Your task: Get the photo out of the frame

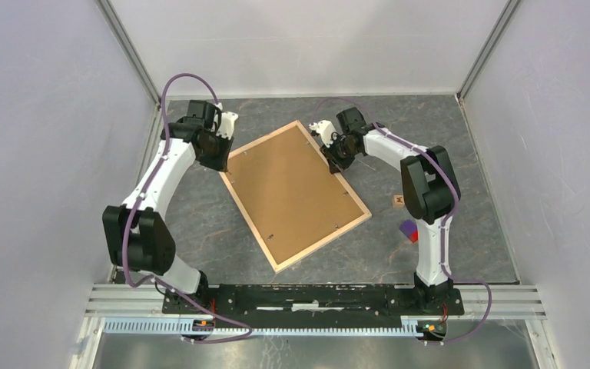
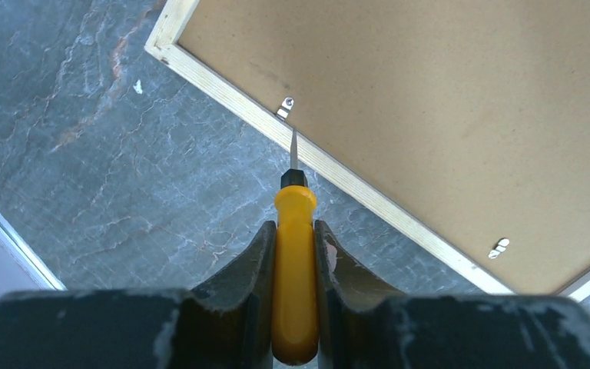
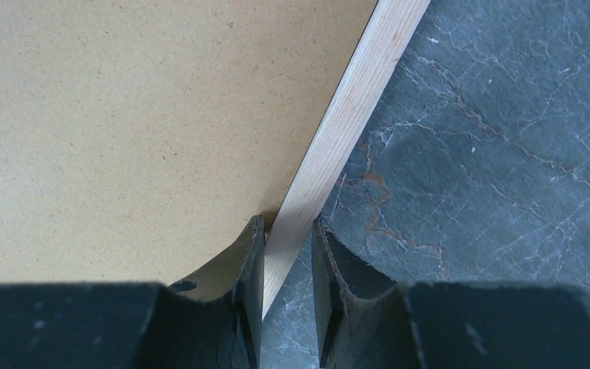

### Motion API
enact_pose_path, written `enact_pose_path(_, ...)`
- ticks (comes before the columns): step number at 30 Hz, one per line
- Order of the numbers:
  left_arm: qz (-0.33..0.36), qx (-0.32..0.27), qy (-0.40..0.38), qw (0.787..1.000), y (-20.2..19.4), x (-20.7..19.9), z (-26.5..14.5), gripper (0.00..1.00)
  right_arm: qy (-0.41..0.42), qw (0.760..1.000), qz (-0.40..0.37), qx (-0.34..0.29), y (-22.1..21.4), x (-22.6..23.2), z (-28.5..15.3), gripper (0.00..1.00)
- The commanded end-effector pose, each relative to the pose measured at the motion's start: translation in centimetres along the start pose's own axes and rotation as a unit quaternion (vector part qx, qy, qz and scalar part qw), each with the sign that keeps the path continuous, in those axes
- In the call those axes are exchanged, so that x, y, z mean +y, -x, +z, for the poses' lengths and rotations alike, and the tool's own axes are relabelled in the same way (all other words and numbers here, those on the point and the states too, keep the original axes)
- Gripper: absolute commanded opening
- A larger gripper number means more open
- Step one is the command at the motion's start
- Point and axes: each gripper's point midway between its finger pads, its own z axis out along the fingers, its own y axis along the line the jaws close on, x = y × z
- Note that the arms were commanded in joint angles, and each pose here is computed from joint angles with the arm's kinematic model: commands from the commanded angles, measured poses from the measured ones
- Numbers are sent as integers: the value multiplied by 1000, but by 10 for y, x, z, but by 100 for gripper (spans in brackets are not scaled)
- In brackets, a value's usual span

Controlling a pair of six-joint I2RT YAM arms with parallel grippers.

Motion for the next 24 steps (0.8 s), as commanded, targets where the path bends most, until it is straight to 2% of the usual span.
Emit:
enact_pose_path(1, 59, 19, -28, 998, 2, -1, 6, 2, 27, 999, 3, 34, -26, 19, -1, 0)
enact_pose_path(18, 61, 72, -41, 995, -9, 1, 44, 2, 33, 998, 15, 49, -40, 26, 0, 0)
enact_pose_path(24, 63, 83, -20, 994, -12, 10, 49, 2, 32, 998, 13, 53, -42, 26, 1, 0)
